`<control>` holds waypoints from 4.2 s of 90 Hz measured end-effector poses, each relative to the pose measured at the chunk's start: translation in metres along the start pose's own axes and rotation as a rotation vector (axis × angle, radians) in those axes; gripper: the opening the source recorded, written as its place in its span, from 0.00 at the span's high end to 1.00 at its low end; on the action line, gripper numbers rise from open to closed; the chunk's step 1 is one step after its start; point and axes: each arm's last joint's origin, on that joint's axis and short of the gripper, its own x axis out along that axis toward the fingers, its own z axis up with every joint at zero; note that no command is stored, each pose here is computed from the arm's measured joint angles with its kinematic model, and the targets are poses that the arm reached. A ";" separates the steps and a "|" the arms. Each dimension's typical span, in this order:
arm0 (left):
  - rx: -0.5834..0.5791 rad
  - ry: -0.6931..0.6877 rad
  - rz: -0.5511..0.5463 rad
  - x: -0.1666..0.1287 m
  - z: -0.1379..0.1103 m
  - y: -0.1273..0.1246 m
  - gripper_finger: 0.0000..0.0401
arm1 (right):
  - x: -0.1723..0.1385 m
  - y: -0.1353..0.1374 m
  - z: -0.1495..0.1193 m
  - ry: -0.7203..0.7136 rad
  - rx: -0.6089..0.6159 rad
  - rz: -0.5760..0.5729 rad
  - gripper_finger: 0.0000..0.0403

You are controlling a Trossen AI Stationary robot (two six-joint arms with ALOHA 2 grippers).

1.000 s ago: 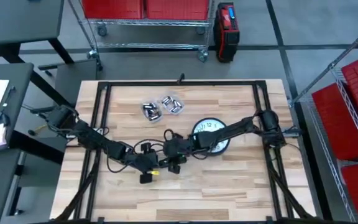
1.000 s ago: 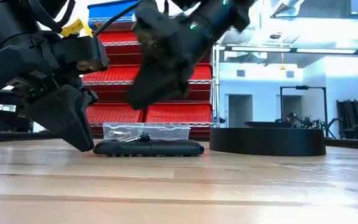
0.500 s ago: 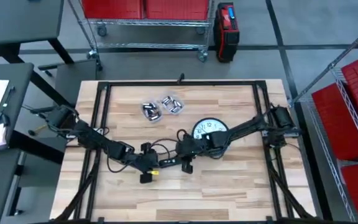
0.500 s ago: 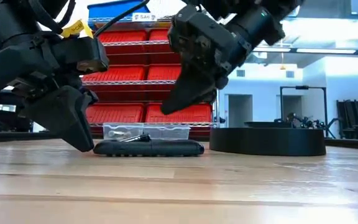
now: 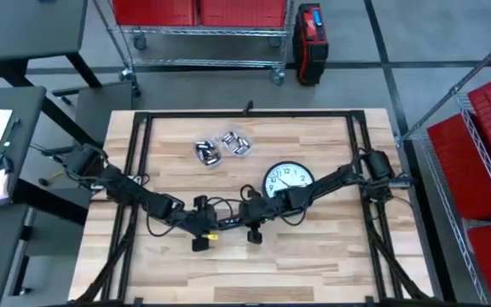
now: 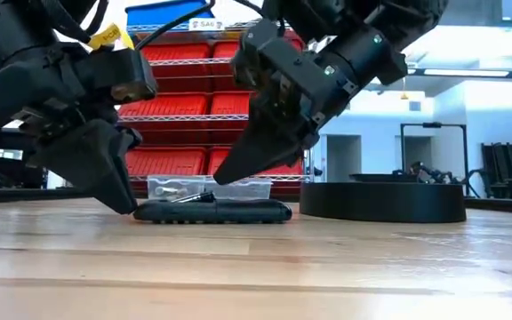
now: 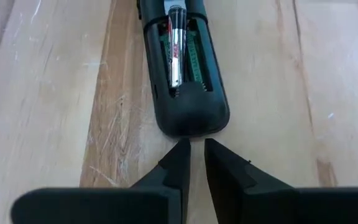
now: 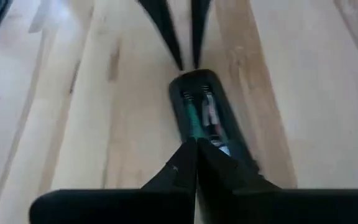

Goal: Insert battery
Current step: Insert the silver battery into the remote control

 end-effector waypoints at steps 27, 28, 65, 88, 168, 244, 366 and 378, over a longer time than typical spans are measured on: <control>-0.012 -0.003 0.012 0.001 0.002 0.005 0.93 | 0.000 0.000 0.000 0.000 -0.012 -0.003 1.00; -0.012 -0.003 0.012 0.001 0.002 0.005 0.93 | 0.000 0.000 0.000 0.000 -0.013 -0.003 1.00; -0.016 -0.015 0.009 0.001 0.003 0.004 0.93 | 0.006 0.000 -0.004 0.000 -0.017 -0.017 1.00; -0.025 -0.017 0.008 0.001 0.003 0.004 0.93 | 0.013 0.002 -0.010 -0.005 0.000 -0.011 1.00; -0.001 -0.017 0.011 0.002 0.004 0.005 0.99 | 0.026 -0.002 -0.013 -0.023 -0.006 -0.056 1.00; -0.013 -0.010 0.024 0.003 0.004 0.009 0.99 | 0.022 -0.003 0.006 0.092 -0.071 -0.056 1.00; -0.017 -0.011 0.025 0.003 0.004 0.009 0.99 | 0.026 0.008 0.005 0.134 -0.022 0.005 1.00; -0.019 -0.012 0.024 0.003 0.004 0.009 0.99 | 0.029 0.004 0.002 0.148 0.002 0.005 1.00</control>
